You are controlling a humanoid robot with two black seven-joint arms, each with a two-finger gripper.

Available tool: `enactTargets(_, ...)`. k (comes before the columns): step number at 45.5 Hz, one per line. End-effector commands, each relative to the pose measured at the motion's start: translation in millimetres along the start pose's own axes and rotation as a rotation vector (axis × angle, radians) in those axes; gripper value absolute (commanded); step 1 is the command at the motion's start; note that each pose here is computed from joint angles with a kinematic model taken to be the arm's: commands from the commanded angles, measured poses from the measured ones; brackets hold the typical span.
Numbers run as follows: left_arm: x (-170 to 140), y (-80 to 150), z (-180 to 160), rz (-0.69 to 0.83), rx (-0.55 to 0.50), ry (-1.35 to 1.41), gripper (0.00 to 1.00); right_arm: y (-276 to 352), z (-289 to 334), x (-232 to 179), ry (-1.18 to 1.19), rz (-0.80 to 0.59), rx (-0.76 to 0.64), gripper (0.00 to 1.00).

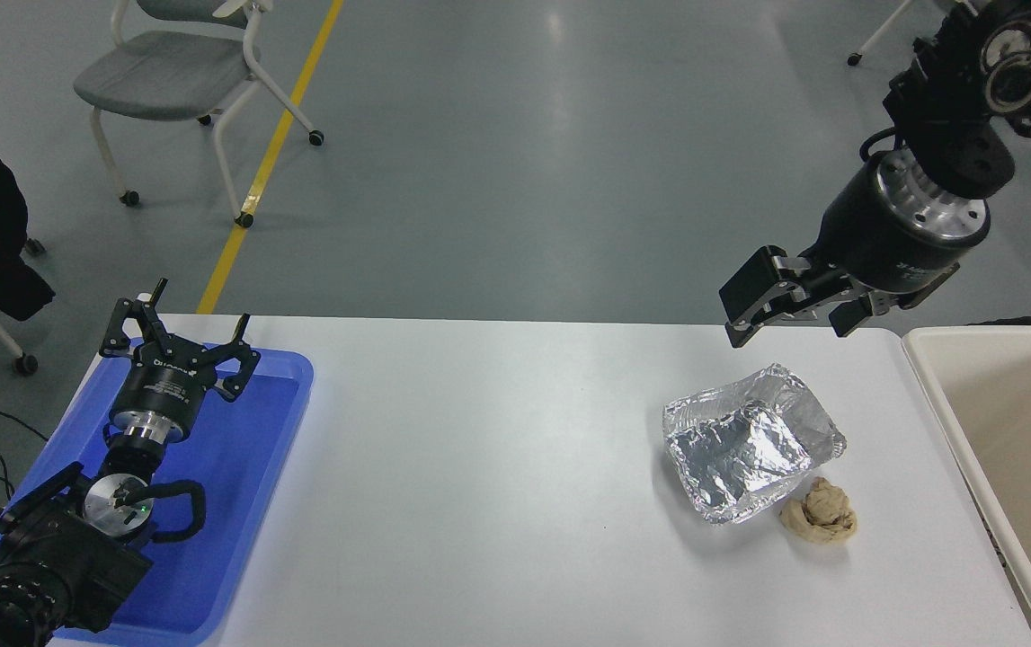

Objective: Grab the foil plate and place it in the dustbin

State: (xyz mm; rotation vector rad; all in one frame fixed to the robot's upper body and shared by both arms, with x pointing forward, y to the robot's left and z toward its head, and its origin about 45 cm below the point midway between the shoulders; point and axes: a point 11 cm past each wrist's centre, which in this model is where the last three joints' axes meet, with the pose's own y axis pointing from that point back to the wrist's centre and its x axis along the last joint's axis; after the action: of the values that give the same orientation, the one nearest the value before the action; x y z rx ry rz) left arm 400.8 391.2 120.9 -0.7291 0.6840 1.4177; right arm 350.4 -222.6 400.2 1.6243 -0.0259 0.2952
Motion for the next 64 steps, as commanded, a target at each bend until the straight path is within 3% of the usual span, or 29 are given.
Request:
enactTargets(1,-0.3,-0.4,0.2,-0.001,0.000,0.000,1.00,-0.8,-2.5,-0.6,0.014,-0.008,-0.019,1.00)
enactTargets(16,-0.3,-0.4,0.2,-0.001,0.000,0.000,1.00,-33.1,24.9,-6.9,0.017,-0.071,-0.079,1.00)
enactTargets(32,-0.3,-0.4,0.2,-0.001,0.000,0.000,1.00,-114.9,118.0,8.8,-0.173,0.023,-0.160,1.00)
enactTargets(38,-0.6,-0.4,-0.6,-0.001,0.000,0.001,1.00,-146.9,134.9,16.6,-0.257,0.065,-0.130,1.00)
enactTargets(47,-0.6,-0.4,-0.6,-0.001,0.000,0.001,1.00,-190.6,167.2,24.7,-0.339,0.198,-0.161,1.00)
enactTargets(64,-0.6,-0.4,-0.6,-0.001,0.000,0.001,1.00,-281.6,163.1,-20.2,-0.307,0.301,-0.210,1.00)
